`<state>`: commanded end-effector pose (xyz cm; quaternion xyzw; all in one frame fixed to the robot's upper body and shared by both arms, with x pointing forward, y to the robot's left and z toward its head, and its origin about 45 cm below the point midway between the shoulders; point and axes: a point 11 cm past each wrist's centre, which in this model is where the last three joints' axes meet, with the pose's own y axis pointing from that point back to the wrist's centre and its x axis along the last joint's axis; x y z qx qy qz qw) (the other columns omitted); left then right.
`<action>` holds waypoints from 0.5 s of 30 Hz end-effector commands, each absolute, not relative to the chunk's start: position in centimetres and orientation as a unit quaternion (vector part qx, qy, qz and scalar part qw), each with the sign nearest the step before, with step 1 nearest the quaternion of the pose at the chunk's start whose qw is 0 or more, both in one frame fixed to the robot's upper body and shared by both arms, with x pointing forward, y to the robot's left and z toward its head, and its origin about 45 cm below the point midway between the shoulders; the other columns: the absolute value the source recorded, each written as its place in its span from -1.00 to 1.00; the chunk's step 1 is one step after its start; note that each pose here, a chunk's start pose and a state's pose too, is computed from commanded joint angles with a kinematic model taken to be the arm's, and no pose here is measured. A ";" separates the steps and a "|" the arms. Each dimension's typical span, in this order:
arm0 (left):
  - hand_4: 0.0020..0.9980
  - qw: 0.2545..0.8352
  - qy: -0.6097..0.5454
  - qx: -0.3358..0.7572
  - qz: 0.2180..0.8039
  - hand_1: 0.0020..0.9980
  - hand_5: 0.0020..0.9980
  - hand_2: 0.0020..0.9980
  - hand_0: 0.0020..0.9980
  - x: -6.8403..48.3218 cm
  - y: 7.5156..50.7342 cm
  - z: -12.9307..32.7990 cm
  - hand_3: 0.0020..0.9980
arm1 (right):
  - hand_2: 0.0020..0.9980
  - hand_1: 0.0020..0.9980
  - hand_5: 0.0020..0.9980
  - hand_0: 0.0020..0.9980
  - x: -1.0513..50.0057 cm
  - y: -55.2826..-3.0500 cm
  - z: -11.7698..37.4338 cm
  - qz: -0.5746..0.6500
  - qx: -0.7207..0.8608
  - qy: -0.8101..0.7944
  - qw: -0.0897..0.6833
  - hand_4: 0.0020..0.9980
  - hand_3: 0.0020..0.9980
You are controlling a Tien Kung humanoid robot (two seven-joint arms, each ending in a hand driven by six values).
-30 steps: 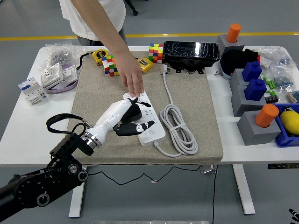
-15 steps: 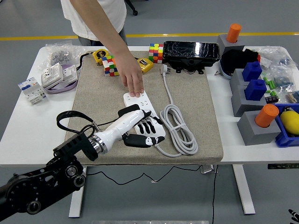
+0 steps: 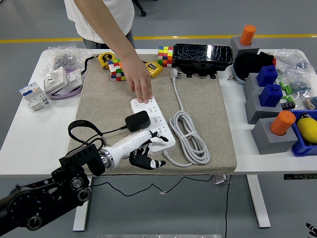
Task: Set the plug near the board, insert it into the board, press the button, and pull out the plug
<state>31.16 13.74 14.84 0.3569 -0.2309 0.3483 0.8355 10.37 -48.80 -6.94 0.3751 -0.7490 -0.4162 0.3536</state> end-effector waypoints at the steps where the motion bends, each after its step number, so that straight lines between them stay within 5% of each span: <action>1: 0.67 0.835 -0.230 0.359 0.348 -0.86 -0.49 -0.74 -0.86 31.2 13.8 14.8 0.69 | 0.23 0.25 -0.18 0.06 10.4 -48.8 -6.9 -0.416 0.375 -0.749 0.353 0.77 0.09; 15: 0.66 0.821 -0.228 0.387 0.352 -0.86 -0.48 -0.74 -0.86 31.7 14.5 13.6 0.68 | 0.23 0.25 -0.18 0.06 10.4 -48.8 -6.9 -0.416 0.376 -0.749 0.353 0.77 0.09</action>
